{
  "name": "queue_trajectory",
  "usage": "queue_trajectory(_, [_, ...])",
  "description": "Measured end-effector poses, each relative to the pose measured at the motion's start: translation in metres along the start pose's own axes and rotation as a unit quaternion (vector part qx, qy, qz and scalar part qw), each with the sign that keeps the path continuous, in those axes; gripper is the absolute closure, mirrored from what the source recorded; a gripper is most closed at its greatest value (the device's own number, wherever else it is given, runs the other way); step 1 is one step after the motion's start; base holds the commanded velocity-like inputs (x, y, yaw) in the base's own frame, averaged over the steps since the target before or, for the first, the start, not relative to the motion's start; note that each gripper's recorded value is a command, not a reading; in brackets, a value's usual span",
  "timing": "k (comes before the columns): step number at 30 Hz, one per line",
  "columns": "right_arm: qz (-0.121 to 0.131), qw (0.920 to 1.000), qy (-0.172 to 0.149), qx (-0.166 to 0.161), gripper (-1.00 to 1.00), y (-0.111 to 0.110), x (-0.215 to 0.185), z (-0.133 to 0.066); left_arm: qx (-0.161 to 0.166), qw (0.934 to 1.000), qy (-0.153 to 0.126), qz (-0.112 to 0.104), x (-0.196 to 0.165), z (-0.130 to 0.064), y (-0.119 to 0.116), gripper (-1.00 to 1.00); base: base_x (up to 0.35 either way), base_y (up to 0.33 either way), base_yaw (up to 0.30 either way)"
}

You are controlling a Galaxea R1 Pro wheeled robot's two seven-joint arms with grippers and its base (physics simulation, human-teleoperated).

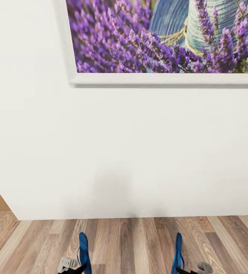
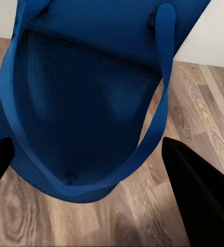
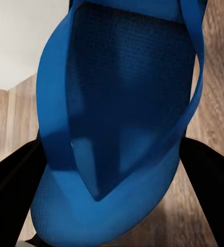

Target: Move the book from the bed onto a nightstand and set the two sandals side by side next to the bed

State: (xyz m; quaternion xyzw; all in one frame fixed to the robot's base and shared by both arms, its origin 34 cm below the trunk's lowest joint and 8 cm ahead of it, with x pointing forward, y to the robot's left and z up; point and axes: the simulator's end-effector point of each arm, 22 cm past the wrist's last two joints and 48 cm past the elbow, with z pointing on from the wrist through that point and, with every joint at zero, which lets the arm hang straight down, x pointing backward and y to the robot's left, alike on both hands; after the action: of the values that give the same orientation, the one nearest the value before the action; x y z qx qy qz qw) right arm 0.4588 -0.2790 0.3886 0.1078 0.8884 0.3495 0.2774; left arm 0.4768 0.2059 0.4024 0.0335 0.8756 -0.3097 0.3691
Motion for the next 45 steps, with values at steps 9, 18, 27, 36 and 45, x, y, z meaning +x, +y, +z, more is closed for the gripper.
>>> queue_trajectory(9, [0.000,1.0000,0.000,0.000,1.00,0.0000,0.0001,0.0000,0.000,1.0000,0.000,0.000,0.0002,0.0000,0.0000,1.00,0.311,0.095,0.000])
queue_trajectory(18, [0.000,1.0000,0.000,0.000,1.00,0.0001,-0.0002,0.0001,0.000,1.0000,0.000,0.000,0.0002,0.0000,-0.0002,1.00,0.311,0.095,0.000])
queue_trajectory(27, [0.001,1.0000,-0.001,0.000,1.00,-0.0001,-0.0007,0.0002,0.000,1.0000,0.000,0.000,0.0002,0.0002,0.0000,1.00,0.192,0.053,0.002])
queue_trajectory(36, [0.001,1.0000,-0.001,0.000,1.00,-0.0002,-0.0003,0.0003,0.001,1.0000,0.000,0.000,0.0002,0.0001,-0.0001,1.00,0.004,0.001,0.242])
queue_trajectory(45, [0.001,1.0000,-0.001,0.000,1.00,-0.0001,-0.0008,0.0003,0.001,1.0000,0.000,0.000,0.0004,0.0002,-0.0001,1.00,0.000,0.000,0.285])
